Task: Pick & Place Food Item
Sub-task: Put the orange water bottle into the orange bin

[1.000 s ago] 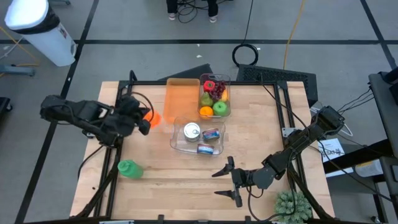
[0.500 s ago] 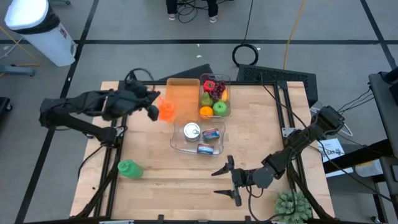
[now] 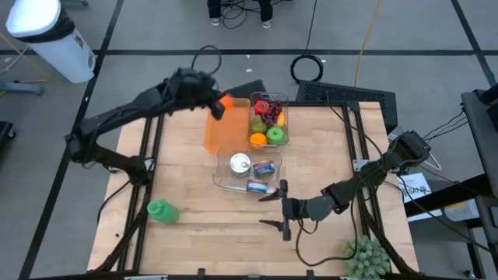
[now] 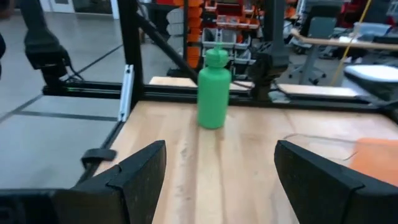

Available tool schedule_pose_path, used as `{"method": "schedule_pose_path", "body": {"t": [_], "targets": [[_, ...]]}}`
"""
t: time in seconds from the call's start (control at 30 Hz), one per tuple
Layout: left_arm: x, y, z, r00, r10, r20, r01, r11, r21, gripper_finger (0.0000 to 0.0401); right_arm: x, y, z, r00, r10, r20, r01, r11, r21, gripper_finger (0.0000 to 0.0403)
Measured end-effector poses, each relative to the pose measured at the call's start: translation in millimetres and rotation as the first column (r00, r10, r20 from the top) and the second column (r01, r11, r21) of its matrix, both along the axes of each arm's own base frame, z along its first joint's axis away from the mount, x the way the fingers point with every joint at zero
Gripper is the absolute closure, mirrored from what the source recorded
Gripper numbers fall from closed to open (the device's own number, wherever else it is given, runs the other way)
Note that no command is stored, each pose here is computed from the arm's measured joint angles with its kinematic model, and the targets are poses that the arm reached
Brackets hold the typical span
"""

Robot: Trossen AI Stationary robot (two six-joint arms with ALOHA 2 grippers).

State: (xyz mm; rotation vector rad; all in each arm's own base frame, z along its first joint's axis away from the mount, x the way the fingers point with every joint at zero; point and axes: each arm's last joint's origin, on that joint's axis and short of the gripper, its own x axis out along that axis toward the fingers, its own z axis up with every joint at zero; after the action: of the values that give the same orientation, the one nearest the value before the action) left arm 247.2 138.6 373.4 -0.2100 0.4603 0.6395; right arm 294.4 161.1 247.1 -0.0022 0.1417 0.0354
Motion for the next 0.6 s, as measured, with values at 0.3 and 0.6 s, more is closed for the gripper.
{"method": "schedule_pose_path", "body": {"t": [0.3, 0.6], "targets": [[10, 62, -30, 0.998, -0.042, 0.056, 0.048, 0.993, -0.108, 0.0401, -4, -26, 21, 0.998, -0.056, 0.016, 0.057, 0.998, -0.042, 0.0122], [8, 62, -26, 0.996, -0.055, 0.068, 0.061, 0.994, -0.086, 0.0400, -1, -37, 22, 0.997, -0.080, 0.005, 0.080, 0.992, -0.096, 0.0122]]}}
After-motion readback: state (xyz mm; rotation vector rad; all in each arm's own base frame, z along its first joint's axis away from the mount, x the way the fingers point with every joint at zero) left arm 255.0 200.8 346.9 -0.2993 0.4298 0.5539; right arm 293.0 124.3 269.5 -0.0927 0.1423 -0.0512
